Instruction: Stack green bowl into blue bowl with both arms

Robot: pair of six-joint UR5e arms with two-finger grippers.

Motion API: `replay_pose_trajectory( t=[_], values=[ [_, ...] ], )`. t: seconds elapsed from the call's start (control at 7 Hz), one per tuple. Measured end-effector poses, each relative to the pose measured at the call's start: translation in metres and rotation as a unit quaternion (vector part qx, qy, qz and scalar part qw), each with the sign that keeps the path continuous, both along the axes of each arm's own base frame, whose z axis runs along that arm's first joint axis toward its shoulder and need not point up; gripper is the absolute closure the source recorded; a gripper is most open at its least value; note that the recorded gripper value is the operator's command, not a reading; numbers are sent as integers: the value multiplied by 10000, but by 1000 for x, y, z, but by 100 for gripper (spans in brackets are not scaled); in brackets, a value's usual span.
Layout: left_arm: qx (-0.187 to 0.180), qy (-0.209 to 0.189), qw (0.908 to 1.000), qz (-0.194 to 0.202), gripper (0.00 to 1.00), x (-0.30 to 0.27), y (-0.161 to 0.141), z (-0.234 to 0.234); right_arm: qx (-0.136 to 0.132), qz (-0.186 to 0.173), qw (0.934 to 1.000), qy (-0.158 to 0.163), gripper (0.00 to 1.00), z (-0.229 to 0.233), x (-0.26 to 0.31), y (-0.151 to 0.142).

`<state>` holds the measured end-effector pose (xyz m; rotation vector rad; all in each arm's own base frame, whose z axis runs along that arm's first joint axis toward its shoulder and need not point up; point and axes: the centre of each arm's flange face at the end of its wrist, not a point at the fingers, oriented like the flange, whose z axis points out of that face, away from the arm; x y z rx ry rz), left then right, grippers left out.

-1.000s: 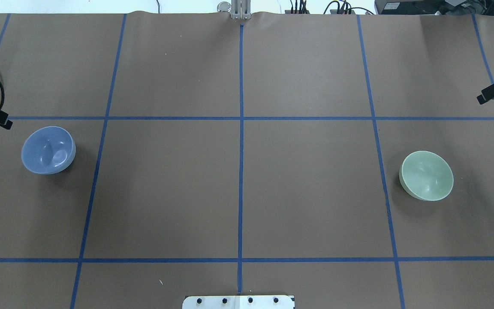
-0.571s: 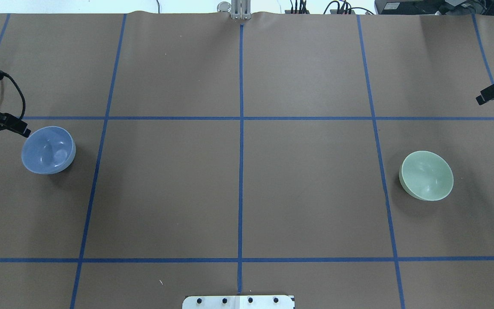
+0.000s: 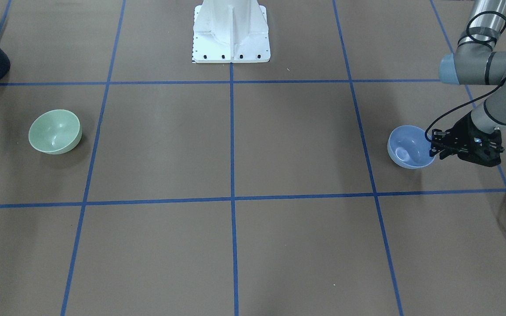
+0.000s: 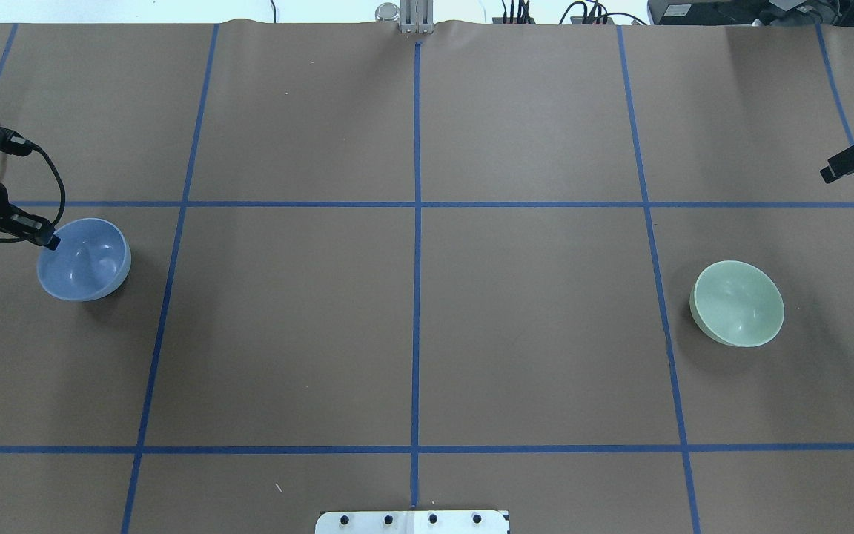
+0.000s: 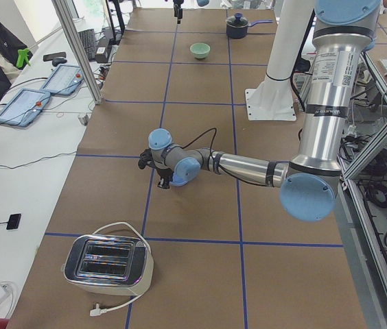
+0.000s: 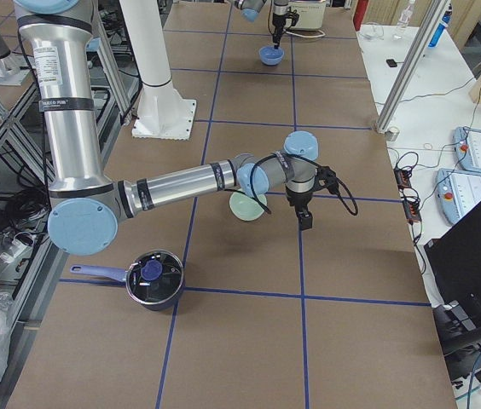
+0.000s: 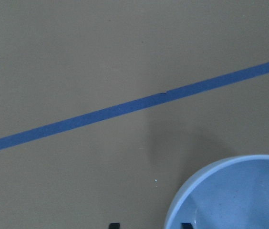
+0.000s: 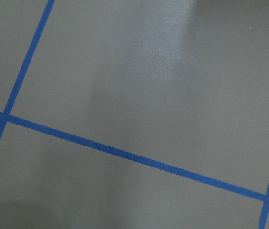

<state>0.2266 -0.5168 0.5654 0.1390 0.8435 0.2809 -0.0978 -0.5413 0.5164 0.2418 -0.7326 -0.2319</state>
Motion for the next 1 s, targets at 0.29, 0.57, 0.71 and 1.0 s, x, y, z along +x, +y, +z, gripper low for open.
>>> replay_pose_trajectory(
  t=[0.29, 0.57, 0.71, 1.0],
  values=[
    [20, 30, 10000, 37, 100, 3, 2, -2, -6, -2, 10000, 2, 0, 1, 0, 0],
    [30, 304, 9995, 66, 100, 5, 7, -39, 2, -3, 10000, -1, 0, 0, 0, 0],
    [-129, 479, 9988, -50, 100, 8, 5, -69, 3, -3, 10000, -3, 0, 0, 0, 0],
    [-592, 763, 9944, -436, 100, 42, -12, -144, 8, -2, 10000, -13, 0, -2, -1, -1]
  ],
)
